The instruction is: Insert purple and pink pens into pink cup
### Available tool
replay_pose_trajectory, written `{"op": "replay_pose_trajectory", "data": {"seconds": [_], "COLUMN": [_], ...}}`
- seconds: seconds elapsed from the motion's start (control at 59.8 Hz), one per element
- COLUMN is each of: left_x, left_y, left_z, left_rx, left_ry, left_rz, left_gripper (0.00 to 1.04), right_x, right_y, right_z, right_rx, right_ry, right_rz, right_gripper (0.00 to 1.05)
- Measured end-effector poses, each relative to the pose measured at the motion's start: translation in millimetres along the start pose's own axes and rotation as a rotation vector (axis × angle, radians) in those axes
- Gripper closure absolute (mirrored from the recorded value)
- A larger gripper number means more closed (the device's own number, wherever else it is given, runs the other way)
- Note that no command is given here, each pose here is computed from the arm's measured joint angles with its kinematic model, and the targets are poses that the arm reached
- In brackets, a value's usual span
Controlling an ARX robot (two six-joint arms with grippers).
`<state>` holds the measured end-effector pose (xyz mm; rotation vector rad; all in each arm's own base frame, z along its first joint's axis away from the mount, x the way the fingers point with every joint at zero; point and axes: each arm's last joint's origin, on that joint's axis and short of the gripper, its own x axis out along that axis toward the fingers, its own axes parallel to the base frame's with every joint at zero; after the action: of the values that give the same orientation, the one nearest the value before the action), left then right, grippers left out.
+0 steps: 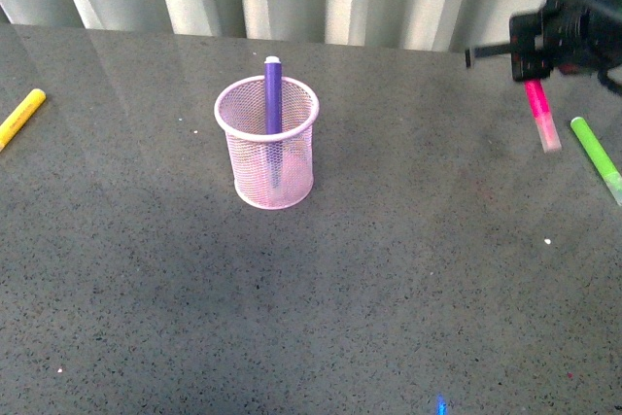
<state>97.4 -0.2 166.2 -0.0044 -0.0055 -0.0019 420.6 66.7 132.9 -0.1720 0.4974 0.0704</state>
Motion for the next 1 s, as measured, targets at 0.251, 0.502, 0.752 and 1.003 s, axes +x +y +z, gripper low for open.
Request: {"op": "replay_pose_trajectory", "data": {"seconds": [0.251, 0.502, 0.752, 1.003], "left_x": [0, 0, 0, 0], "left_y": [0, 0, 0, 0], "left_z": [0, 0, 0, 0], "left_rx": [0.0, 0.0, 0.0, 0.0], "left_ry": [0.0, 0.0, 0.0, 0.0], "left_rz": [0.0, 0.0, 0.0, 0.0], "left_gripper": [0.07, 0.07, 0.07, 0.07], "right_x": [-40, -67, -69, -63], "right_y": [59, 126, 166, 180], "right_z": [53, 61, 42, 26], "right_rx": [-0.037, -0.096, -0.114, -0.095], "right_ry": [-0.322, -0.52, -0.561, -0.543], "right_rz": [0.239, 0.41, 0.487, 0.506], "right_gripper": [0.93, 0.93, 0.93, 0.93]}}
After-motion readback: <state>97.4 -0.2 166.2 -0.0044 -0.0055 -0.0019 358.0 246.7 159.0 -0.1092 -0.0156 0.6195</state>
